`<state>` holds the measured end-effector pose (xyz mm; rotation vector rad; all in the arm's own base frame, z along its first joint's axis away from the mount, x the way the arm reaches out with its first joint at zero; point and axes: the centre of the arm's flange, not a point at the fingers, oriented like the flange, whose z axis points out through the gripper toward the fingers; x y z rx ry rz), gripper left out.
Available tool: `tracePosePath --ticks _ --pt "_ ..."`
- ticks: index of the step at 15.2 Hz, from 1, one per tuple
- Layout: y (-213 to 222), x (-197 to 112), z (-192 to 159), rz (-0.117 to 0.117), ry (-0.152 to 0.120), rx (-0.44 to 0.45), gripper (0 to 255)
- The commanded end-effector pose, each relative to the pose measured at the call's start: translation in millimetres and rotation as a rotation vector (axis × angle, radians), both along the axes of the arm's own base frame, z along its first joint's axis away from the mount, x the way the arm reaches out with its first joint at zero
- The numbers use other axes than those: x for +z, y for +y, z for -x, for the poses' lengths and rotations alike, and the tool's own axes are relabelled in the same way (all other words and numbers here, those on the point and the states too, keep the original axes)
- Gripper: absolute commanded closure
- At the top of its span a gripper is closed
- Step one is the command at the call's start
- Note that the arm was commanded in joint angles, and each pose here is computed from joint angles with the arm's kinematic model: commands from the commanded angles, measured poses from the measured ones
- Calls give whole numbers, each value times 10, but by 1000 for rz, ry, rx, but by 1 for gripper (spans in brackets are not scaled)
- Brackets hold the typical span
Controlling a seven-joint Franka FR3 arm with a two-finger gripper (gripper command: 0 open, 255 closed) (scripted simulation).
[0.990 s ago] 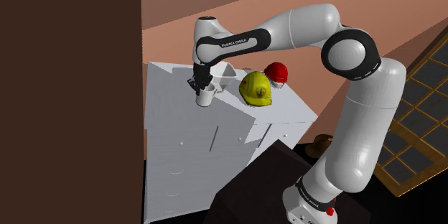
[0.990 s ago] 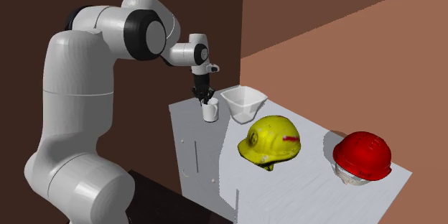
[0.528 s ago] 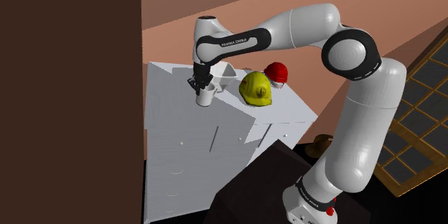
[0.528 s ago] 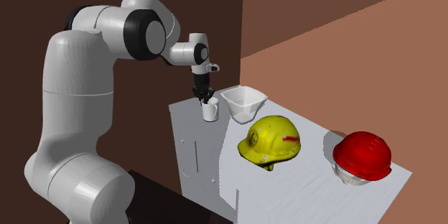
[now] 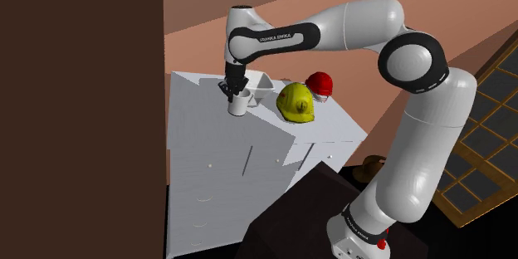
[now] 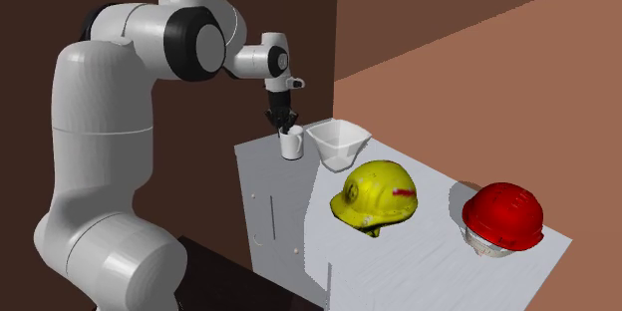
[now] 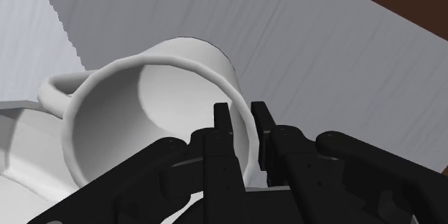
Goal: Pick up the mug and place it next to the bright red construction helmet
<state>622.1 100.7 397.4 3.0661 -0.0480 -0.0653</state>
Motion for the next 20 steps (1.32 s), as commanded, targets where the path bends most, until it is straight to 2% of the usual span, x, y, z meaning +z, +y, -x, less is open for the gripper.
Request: tracePosePath --ticks 1,20 --pt "3 113 3 0 0 0 255" --pt "3 1116 3 0 0 0 255"
